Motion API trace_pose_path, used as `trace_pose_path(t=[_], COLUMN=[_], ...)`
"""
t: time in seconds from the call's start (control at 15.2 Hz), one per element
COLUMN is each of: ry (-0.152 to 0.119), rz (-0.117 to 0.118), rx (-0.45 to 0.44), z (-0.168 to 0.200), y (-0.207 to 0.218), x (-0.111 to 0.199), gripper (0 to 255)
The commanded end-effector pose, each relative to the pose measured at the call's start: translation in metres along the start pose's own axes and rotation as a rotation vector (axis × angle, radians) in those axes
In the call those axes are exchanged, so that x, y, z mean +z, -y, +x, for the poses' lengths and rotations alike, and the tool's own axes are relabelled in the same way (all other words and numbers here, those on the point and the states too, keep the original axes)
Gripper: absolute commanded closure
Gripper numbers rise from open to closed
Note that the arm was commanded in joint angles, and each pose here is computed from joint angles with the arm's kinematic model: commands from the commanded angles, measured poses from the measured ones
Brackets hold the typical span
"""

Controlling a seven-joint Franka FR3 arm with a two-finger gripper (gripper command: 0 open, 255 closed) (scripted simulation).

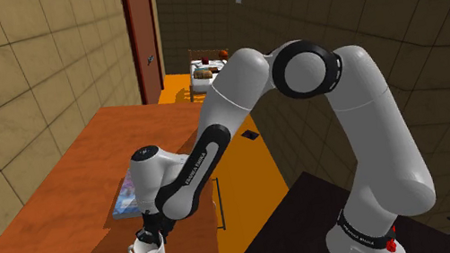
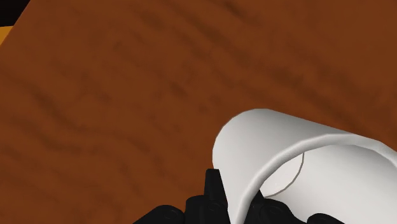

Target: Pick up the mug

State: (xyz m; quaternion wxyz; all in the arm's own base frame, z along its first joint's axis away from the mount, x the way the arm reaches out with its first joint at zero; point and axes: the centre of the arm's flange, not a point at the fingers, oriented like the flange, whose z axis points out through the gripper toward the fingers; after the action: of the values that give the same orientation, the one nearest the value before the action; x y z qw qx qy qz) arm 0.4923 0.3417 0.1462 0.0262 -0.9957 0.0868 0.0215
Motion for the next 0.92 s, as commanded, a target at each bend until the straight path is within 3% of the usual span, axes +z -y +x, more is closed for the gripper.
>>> trace_pose_path(t=[0.0,0.2,0.86], ry=[0.0,0.0,0.0], rz=[0.0,0.0,0.0], rx=[0.0,0.0,0.0], z=[0.0,-0.001,-0.003], y=[0.0,-0.001,0.002], x=[0.0,0.0,-0.053], gripper=[255,255,255])
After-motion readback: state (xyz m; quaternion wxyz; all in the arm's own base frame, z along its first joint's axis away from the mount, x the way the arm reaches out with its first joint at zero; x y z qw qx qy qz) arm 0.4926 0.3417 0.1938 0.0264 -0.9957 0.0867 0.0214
